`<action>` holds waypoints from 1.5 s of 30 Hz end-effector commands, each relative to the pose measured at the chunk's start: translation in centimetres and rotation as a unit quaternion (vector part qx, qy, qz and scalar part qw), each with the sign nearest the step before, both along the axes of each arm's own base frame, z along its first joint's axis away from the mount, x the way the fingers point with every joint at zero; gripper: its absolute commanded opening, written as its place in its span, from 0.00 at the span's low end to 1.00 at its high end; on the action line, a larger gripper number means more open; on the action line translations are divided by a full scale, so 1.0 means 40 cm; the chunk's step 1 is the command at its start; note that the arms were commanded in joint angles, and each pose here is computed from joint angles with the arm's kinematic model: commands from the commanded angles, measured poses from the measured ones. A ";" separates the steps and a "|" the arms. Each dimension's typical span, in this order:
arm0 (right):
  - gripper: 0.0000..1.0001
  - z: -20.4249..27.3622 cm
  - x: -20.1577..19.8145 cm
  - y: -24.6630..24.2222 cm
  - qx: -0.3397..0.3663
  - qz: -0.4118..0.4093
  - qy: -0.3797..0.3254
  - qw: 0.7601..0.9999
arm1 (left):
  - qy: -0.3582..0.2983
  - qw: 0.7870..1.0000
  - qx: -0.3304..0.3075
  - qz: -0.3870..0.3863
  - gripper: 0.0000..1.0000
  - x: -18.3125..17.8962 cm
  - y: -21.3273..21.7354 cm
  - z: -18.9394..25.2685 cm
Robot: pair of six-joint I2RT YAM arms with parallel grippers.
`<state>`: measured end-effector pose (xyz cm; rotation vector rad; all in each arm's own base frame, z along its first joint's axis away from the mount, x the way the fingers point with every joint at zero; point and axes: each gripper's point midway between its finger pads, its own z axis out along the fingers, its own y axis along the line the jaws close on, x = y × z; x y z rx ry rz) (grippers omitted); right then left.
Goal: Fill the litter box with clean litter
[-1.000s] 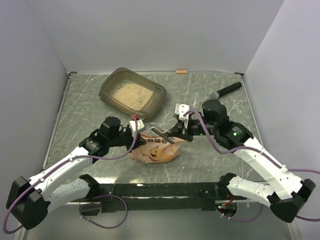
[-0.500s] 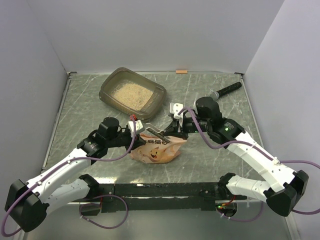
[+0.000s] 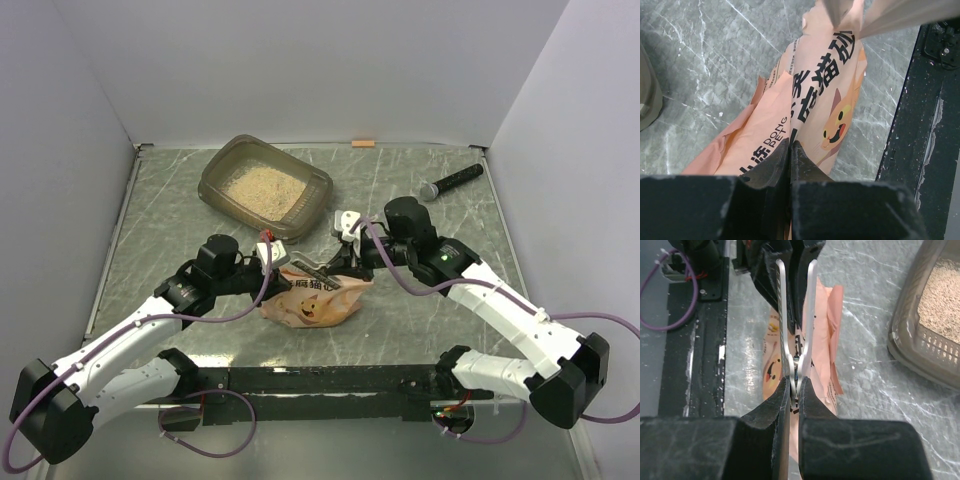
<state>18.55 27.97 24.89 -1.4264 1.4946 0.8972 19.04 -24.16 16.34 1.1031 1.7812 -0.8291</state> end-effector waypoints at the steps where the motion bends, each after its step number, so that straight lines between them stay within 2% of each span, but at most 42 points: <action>1: 0.00 -0.034 0.025 -0.013 -0.030 -0.010 -0.016 0.999 | -0.018 1.000 -0.023 -0.005 0.08 0.003 -0.011 0.048; 11: 0.00 -0.069 0.036 -0.036 -0.068 -0.030 -0.011 0.997 | -0.019 1.000 -0.024 -0.005 0.08 0.003 -0.012 0.051; 23: 0.00 -0.161 0.037 -0.086 -0.193 -0.056 0.021 0.979 | -0.022 0.999 -0.027 0.008 0.06 0.008 -0.006 0.064; 32: 0.00 -0.156 0.048 -0.123 -0.250 -0.079 0.017 0.965 | -0.027 0.999 -0.033 0.012 0.05 0.009 -0.004 0.079; 38: 0.00 -0.150 0.033 -0.132 -0.282 -0.059 0.022 0.957 | -0.032 0.999 -0.037 0.012 0.05 0.007 -0.003 0.089; 45: 0.00 -0.192 -0.019 -0.094 -0.287 0.006 0.035 0.957 | -0.036 0.998 -0.038 0.017 0.05 0.009 0.000 0.094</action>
